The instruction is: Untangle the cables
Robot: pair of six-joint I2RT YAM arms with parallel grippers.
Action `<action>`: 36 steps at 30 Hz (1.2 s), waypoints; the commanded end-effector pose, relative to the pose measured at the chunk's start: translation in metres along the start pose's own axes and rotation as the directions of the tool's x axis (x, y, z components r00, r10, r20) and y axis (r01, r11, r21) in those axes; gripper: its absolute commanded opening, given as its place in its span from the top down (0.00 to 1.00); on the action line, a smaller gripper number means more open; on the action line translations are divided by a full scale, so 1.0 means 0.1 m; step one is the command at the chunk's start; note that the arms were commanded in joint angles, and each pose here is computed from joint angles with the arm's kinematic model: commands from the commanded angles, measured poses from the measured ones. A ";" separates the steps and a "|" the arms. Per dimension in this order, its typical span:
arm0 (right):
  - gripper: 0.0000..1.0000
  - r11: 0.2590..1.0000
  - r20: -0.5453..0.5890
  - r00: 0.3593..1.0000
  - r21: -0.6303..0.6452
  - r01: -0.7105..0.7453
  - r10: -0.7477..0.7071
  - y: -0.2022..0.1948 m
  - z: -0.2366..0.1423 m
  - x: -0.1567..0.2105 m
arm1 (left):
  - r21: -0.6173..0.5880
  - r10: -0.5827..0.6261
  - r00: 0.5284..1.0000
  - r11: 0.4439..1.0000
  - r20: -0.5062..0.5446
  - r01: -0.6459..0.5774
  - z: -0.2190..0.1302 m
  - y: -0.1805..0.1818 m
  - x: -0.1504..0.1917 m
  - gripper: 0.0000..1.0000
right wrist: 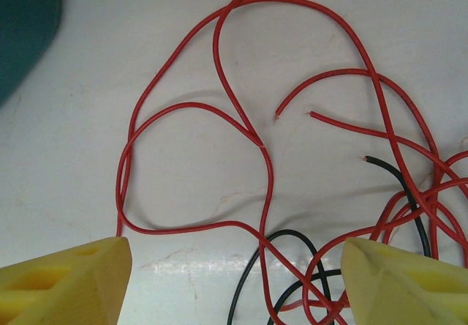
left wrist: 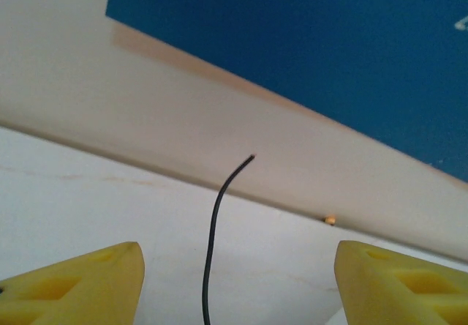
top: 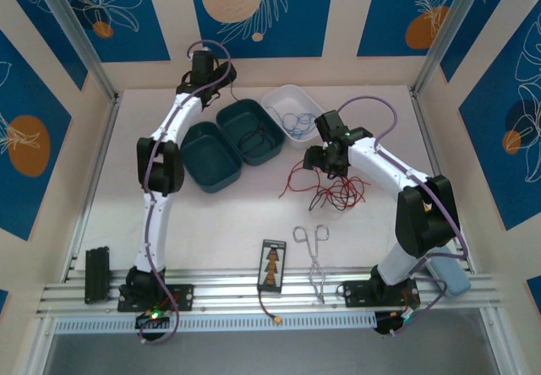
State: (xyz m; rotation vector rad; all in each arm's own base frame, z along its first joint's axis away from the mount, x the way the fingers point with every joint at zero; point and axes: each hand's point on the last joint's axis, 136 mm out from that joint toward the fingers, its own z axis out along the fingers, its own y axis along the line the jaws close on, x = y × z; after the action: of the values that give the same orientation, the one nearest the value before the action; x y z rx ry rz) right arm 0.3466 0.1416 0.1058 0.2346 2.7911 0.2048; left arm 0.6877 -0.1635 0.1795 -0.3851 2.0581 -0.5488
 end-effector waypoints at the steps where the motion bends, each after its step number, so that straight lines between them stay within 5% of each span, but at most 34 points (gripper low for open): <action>1: 0.24 1.000 -0.032 0.999 -0.005 -0.006 0.006 0.06 0.07 0.02 | 0.088 -0.039 0.995 0.995 -0.094 0.047 0.15 -0.13 0.25 0.32; 30: 0.25 1.000 -0.059 0.998 0.025 0.004 -0.002 0.07 0.18 0.02 | 0.111 -0.145 0.974 0.980 -0.174 0.166 0.50 0.15 0.61 0.40; 36: 0.25 1.000 -0.064 0.998 0.025 0.003 -0.002 0.07 0.20 0.03 | 0.125 -0.150 0.973 0.977 -0.178 0.174 0.53 0.14 0.63 0.56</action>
State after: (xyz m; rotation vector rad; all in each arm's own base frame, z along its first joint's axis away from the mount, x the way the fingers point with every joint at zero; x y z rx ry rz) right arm 0.3498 0.1469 0.0864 0.2253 2.8490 0.1722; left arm 0.6938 -0.1944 0.0932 -0.4522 2.1807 -0.8077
